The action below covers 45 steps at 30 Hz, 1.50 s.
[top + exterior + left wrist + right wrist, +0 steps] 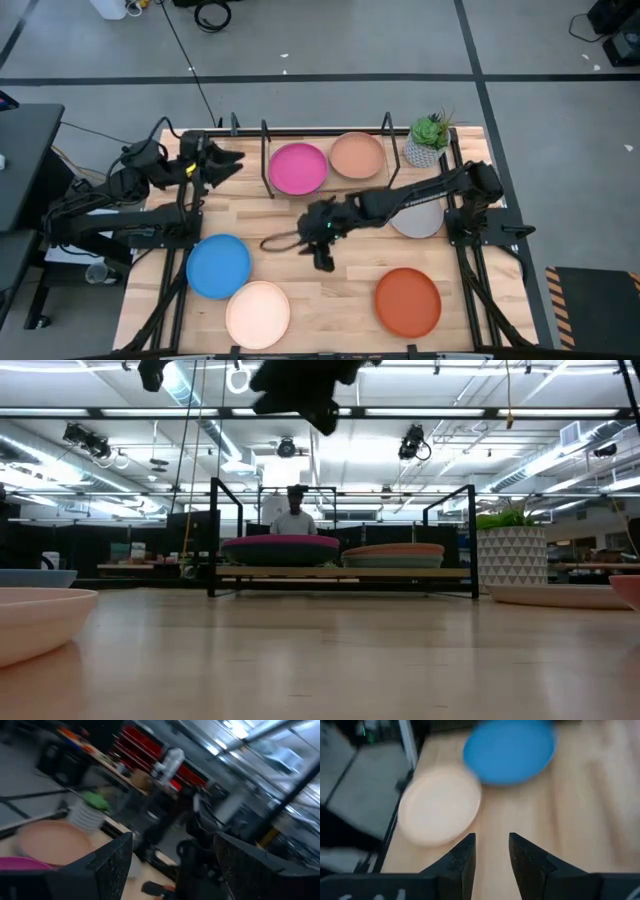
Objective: Place and stack plates onto a shelf
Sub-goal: Stack the orange plate on top of the pink plate on the shelf
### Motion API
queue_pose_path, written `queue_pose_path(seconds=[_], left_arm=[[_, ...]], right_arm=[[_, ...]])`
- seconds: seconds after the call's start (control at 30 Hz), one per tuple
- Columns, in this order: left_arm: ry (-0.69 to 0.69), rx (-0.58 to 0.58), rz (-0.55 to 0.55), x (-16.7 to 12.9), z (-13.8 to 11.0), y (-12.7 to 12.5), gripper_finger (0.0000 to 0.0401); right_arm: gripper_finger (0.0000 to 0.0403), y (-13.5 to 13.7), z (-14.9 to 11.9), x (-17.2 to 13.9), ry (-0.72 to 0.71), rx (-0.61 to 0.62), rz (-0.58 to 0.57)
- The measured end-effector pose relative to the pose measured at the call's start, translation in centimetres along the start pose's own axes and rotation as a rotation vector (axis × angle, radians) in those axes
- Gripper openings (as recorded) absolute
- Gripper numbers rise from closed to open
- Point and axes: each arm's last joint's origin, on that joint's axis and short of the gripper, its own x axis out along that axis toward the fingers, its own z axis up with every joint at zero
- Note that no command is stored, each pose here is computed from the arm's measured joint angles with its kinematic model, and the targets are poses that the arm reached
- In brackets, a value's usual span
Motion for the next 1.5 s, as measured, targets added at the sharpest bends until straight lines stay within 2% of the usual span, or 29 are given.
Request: queue_pose_path(seconds=[0.07, 0.13, 0.2, 0.4, 0.53, 0.8, 0.9, 0.97, 1.07, 1.13, 1.23, 1.37, 1.5], left_arm=[[0.040, 0.000, -0.045, 0.0, -0.2, -0.2, 0.0286], [0.062, 0.002, -0.077, -0.1, -0.3, -0.3, 0.0286], [0.078, 0.002, -0.088, -0.1, -0.3, -0.3, 0.0286], [0.087, 0.074, -0.096, 0.1, -0.5, -0.3, 0.0286], [0.073, 0.078, -0.106, -0.1, -0.3, -0.4, 0.0286], [0.077, 0.072, -0.104, 0.0, -0.4, -0.4, 0.0286], [0.078, 0.071, -0.103, 0.0, -0.4, -0.4, 0.0286], [0.079, 0.070, -0.102, 0.0, -0.4, -0.4, 0.0286], [0.077, 0.070, -0.096, 0.0, -0.4, -0.4, 0.0286], [0.074, 0.070, -0.091, 0.0, -0.4, -0.3, 0.0286], [0.073, 0.070, -0.089, 0.0, -0.4, -0.3, 0.0286], [0.070, 0.069, -0.081, 0.0, -0.4, -0.3, 0.0286], [0.062, 0.069, -0.069, 0.0, -0.4, -0.3, 0.0286]], right_arm=[[0.0123, 1.1, -0.2, 0.6, 0.082, 0.055, 0.022], [0.0123, 2.3, -1.5, 0.6, 0.252, 0.073, 0.043], [0.0123, 3.8, -2.6, 0.2, 0.383, 0.033, 0.047], [0.0123, 6.9, -8.3, -0.9, 0.788, -0.113, 0.045], [0.0127, 7.4, -12.0, -0.3, 0.924, -0.135, 0.061], [0.0165, 6.2, -14.8, 0.3, 0.997, -0.218, -0.023], [0.0172, 5.6, -15.8, 0.4, 1.021, -0.248, -0.098], [0.0172, 5.3, -16.5, 0.5, 1.037, -0.237, -0.097], [0.0166, 5.0, -17.7, 1.0, 1.042, -0.220, -0.031], [0.0157, 4.9, -18.5, 1.1, 1.057, -0.221, -0.019], [0.0132, 4.5, -19.3, 1.1, 1.066, -0.215, -0.070], [0.0078, 4.2, -19.5, 1.1, 1.069, -0.215, -0.102], [0.0020, 3.9, -18.7, 1.0, 1.061, -0.199, -0.078]])
